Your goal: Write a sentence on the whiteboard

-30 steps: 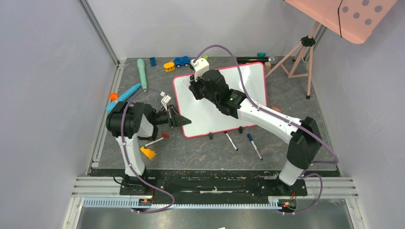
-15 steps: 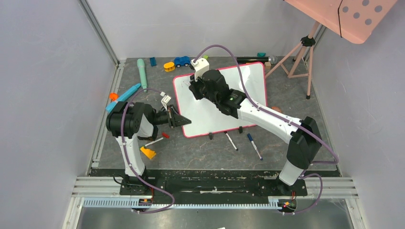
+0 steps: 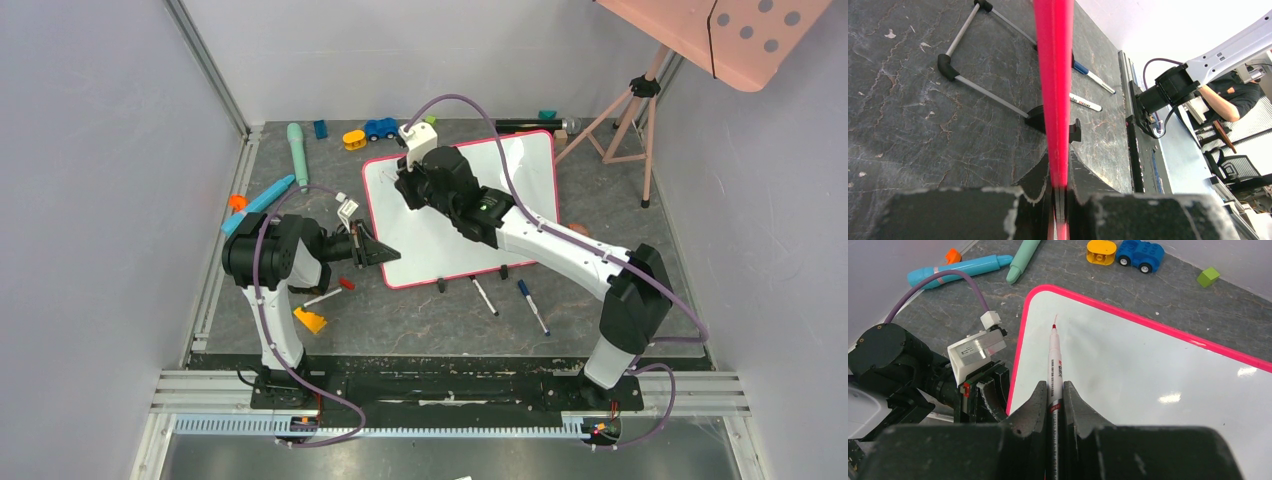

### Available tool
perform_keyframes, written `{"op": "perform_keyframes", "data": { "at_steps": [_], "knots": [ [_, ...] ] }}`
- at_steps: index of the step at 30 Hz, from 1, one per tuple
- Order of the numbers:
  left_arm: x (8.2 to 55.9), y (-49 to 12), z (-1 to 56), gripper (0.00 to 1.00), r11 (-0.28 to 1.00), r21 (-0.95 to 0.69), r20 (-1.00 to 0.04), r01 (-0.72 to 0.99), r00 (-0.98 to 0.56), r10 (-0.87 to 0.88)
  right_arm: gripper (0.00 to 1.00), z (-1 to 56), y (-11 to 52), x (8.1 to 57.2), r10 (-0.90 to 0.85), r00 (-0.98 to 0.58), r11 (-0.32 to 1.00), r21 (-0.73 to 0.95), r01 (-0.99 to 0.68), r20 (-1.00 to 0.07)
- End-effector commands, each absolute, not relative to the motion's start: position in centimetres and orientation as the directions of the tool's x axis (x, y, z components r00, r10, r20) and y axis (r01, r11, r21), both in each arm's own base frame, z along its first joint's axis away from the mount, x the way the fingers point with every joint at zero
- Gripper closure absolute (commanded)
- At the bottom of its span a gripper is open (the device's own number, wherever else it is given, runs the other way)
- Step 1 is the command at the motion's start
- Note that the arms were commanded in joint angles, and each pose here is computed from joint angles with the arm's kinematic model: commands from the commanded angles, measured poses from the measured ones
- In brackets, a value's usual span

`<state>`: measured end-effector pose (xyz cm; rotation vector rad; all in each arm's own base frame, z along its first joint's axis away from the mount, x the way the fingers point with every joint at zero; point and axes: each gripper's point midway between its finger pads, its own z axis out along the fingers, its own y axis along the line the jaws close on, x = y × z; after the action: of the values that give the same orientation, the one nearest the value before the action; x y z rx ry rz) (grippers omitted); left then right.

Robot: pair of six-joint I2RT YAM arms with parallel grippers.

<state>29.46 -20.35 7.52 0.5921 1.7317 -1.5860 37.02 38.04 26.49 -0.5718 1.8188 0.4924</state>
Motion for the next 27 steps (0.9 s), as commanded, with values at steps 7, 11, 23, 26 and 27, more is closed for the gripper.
{"op": "perform_keyframes", "data": {
  "at_steps": [7, 11, 23, 26, 27],
  "knots": [
    [29.1, -20.6, 7.4, 0.98, 0.135, -0.596, -0.803, 0.791, -0.586, -0.108, 1.0, 26.4, 39.2, 38.1, -0.129, -0.256, 0.794, 0.055, -0.605, -0.958],
    [29.1, -20.6, 7.4, 0.98, 0.134, -0.595, -0.804, 0.793, -0.585, -0.108, 1.0, 26.4, 39.3, 38.3, -0.129, -0.255, 0.796, 0.053, -0.603, -0.958],
    [29.0, -20.6, 7.4, 0.98, 0.134, -0.594, -0.804, 0.793, -0.585, -0.107, 1.0, 25.9, 39.2, 38.8, -0.135, -0.262, 0.808, 0.047, -0.587, -0.956],
    [29.1, -20.6, 7.5, 0.98, 0.135, -0.593, -0.805, 0.794, -0.583, -0.108, 1.0, 25.8, 38.6, 39.0, -0.145, -0.265, 0.823, 0.033, -0.568, -0.953],
    [29.0, -20.6, 7.5, 0.98, 0.134, -0.593, -0.805, 0.794, -0.583, -0.107, 1.0, 25.8, 38.4, 39.0, -0.148, -0.264, 0.826, 0.027, -0.562, -0.953]
  ]
}}
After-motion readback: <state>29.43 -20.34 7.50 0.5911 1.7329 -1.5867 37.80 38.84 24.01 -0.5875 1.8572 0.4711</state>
